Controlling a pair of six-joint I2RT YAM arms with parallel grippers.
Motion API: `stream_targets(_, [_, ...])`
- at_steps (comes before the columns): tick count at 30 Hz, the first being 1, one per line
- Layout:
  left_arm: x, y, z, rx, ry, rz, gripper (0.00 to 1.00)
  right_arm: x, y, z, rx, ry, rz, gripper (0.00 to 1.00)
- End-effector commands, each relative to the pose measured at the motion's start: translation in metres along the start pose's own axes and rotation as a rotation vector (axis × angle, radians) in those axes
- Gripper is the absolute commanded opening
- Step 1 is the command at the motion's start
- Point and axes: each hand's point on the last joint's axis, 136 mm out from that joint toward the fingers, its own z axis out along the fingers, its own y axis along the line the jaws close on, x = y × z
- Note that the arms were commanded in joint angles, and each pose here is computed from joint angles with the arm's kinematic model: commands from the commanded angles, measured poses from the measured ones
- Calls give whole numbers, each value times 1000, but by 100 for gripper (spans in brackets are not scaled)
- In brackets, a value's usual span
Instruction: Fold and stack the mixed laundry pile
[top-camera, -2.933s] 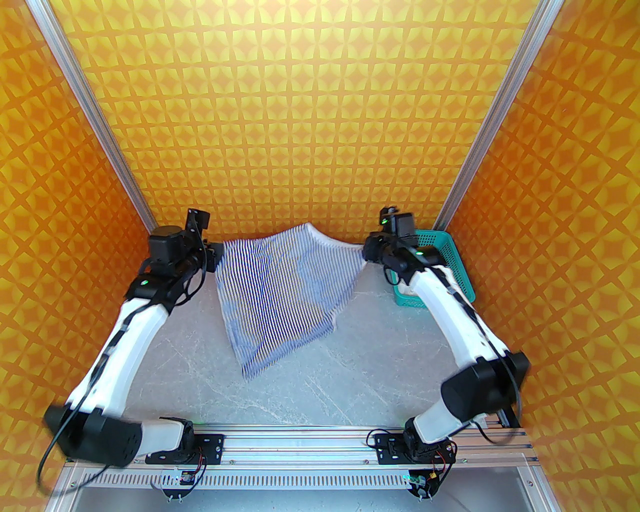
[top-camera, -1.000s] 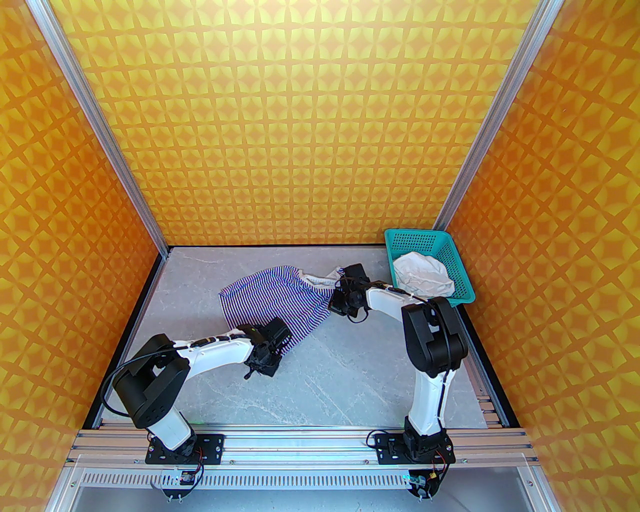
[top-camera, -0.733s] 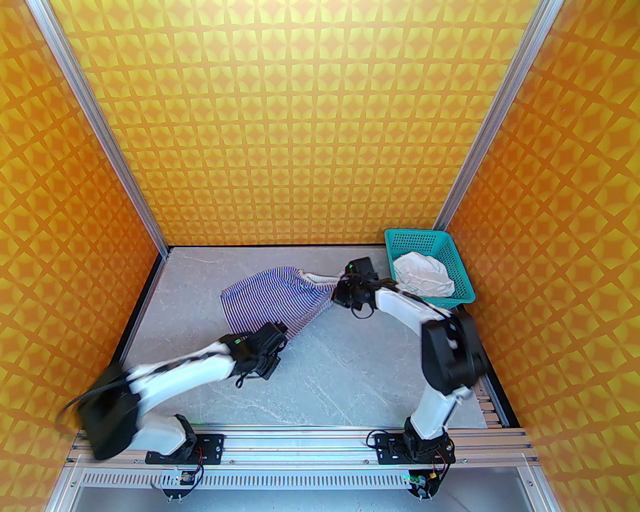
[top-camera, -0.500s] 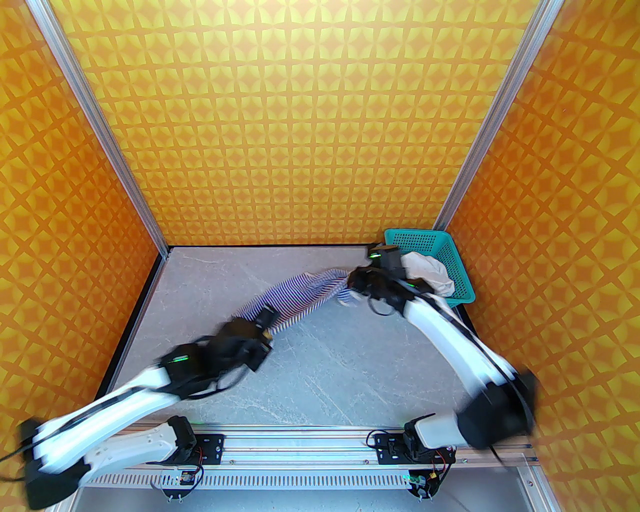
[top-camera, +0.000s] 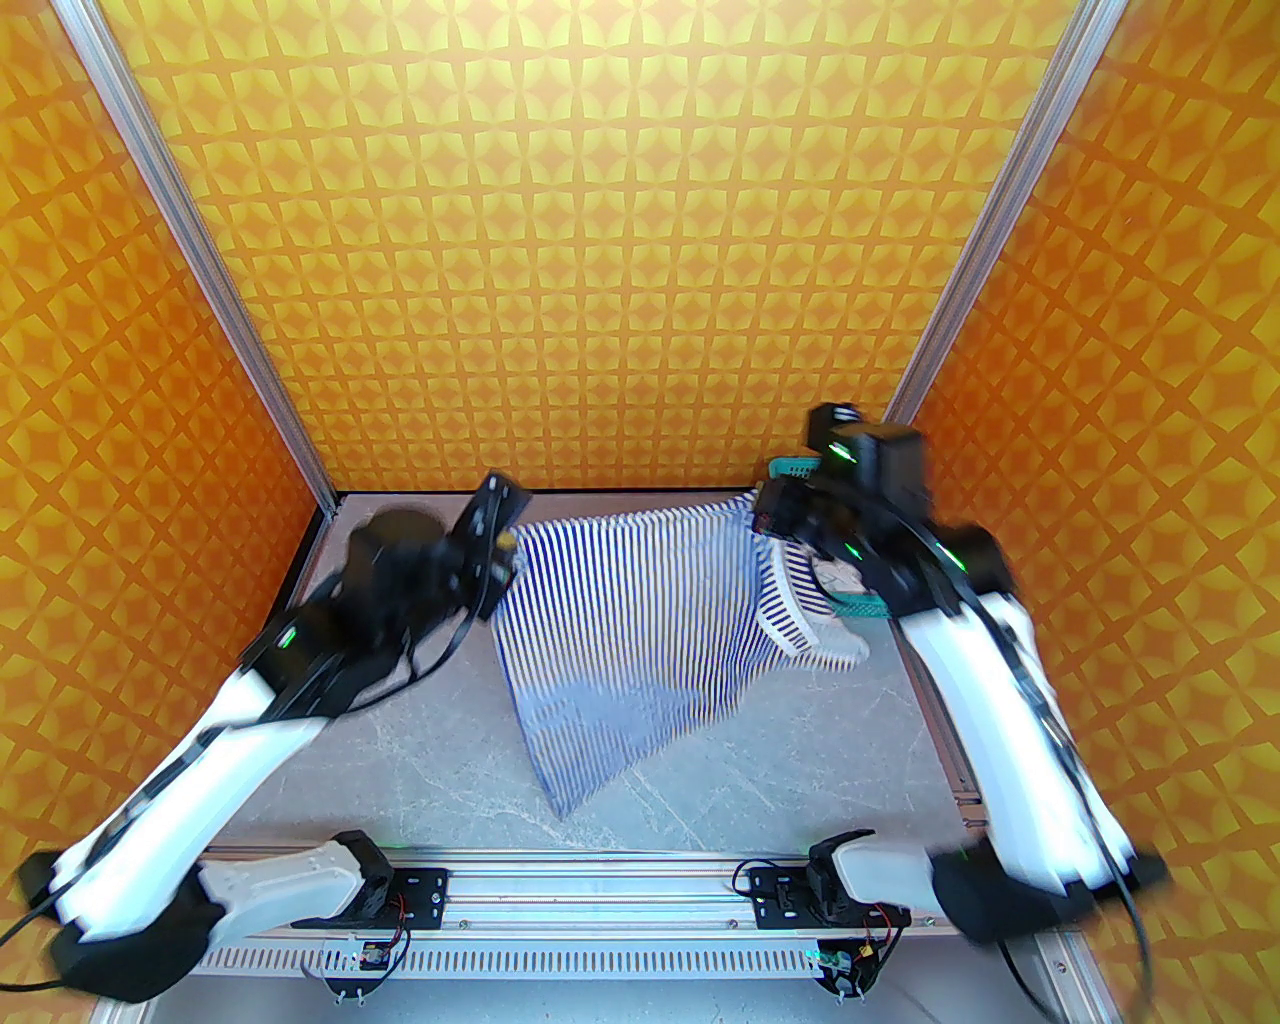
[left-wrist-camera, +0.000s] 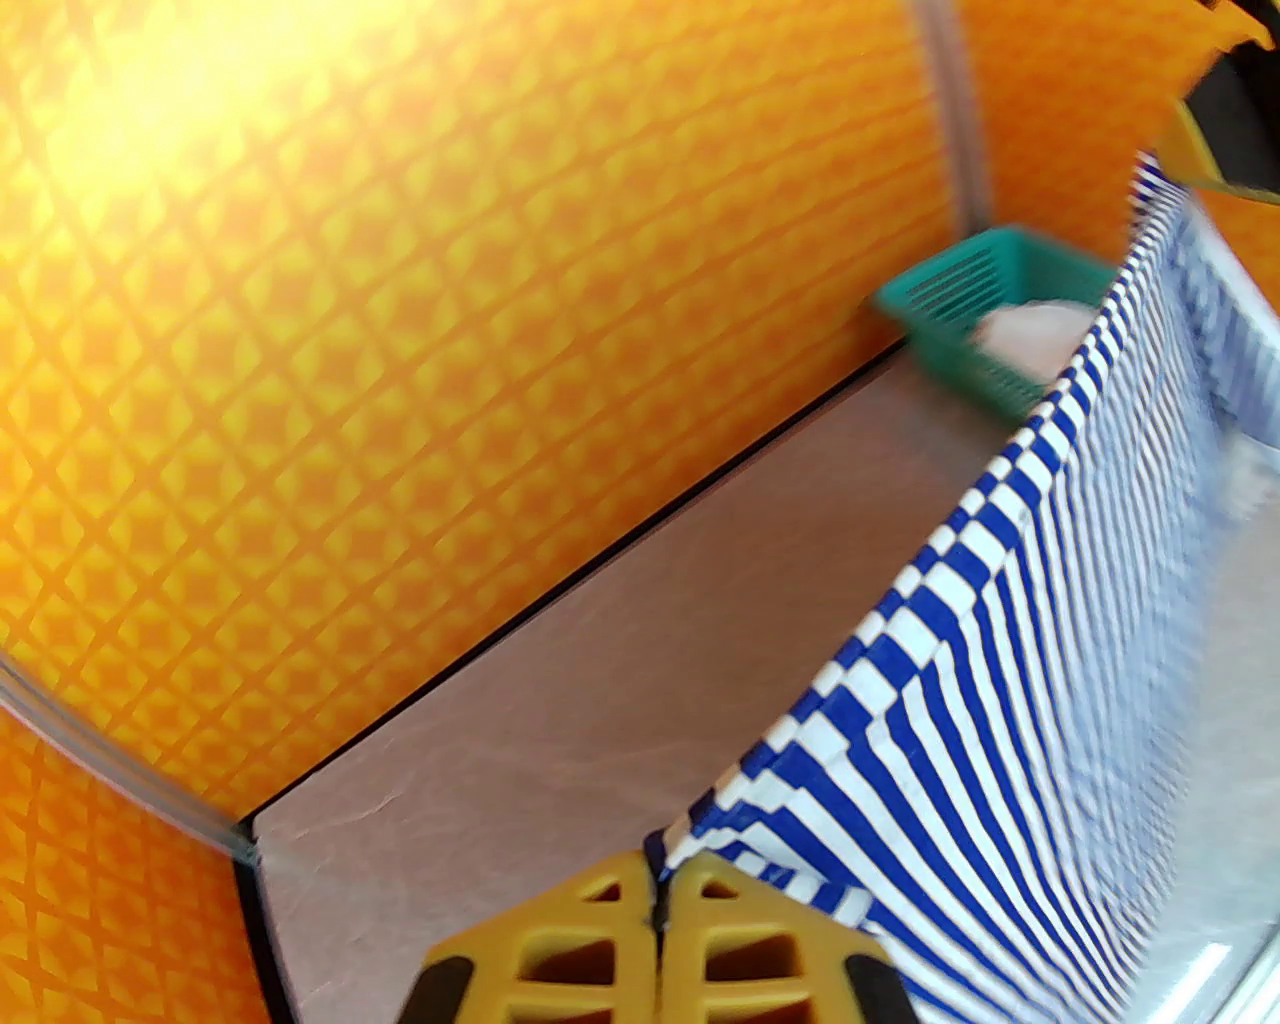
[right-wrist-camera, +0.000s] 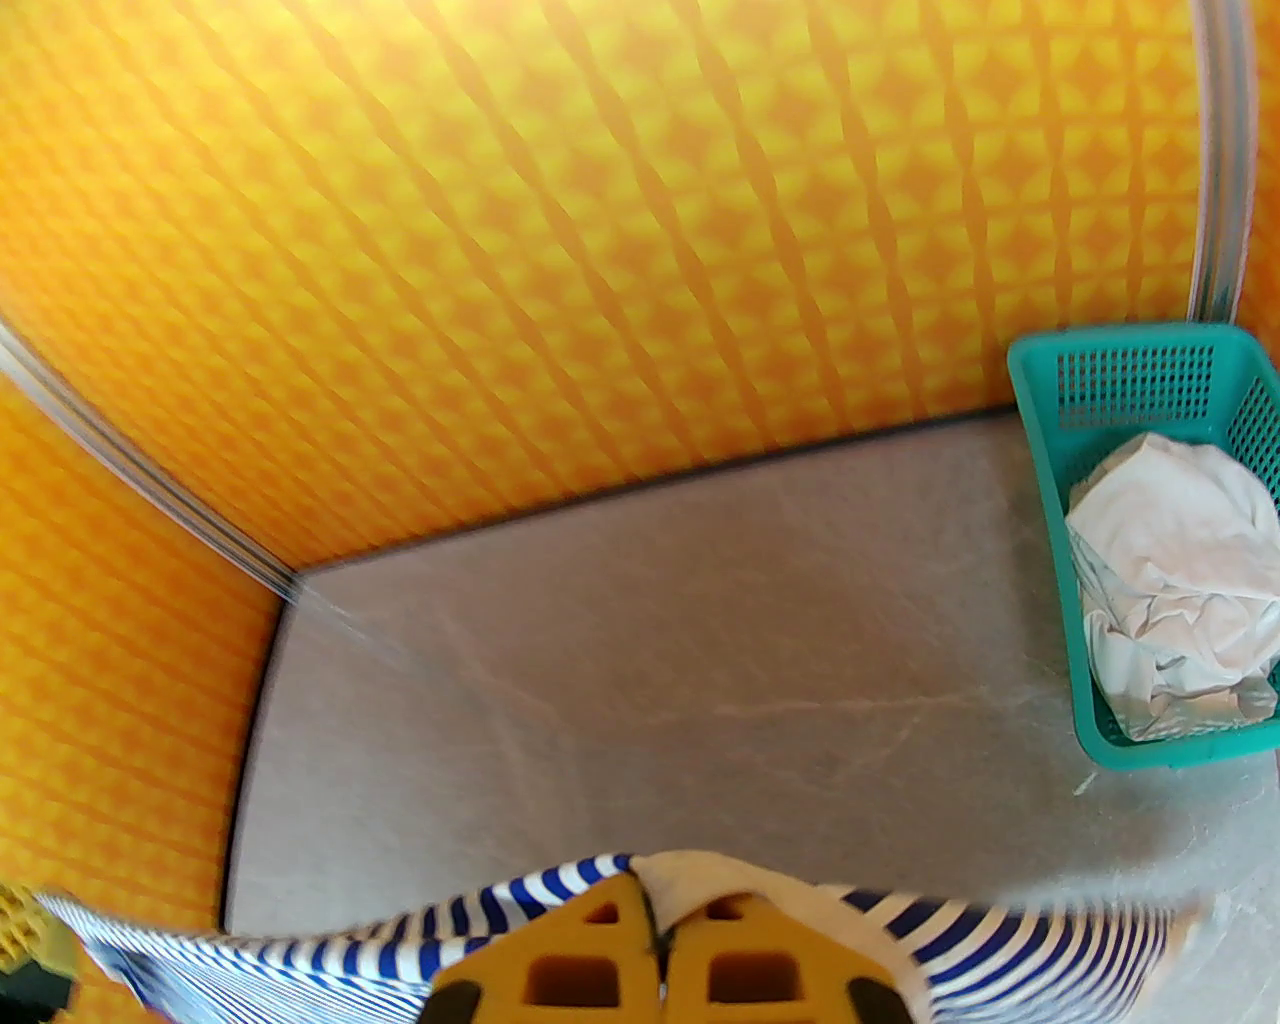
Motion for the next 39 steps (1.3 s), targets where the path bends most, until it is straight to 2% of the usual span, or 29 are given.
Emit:
stream_targets(1, [-38, 24, -5, 1, -117, 8, 0, -22, 4, 19, -32, -8, -21, 0])
stream_targets(6, [-55, 39, -18, -31, -164, 52, 0, -44, 24, 19, -122, -47, -35, 0])
stream_targets(13, [-69, 59, -63, -79, -207, 102, 0, -65, 33, -22, -150, -143, -46, 0])
stream_targets(21, [-60, 46, -150, -13, -308, 155, 0, -37, 27, -97, -177, -208, -69, 0])
stream_targets(25, [-54, 41, -174, 18, -314, 150, 0, -17, 22, -132, -190, -219, -69, 0])
stream_targets(29, [-45, 38, -167, 46, -246, 128, 0, -4, 16, -143, -166, -179, -67, 0])
stream_targets(32, [-44, 43, -146, 27, -184, 87, 0, -4, 11, -132, -121, -134, -70, 0])
stream_targets(35, [-41, 51, -105, 5, -95, 44, 0, -9, 12, -104, -106, -85, -78, 0])
stream_targets(39, [-47, 68, -56, -32, -49, 3, 0, -25, 17, -56, -114, -44, -82, 0])
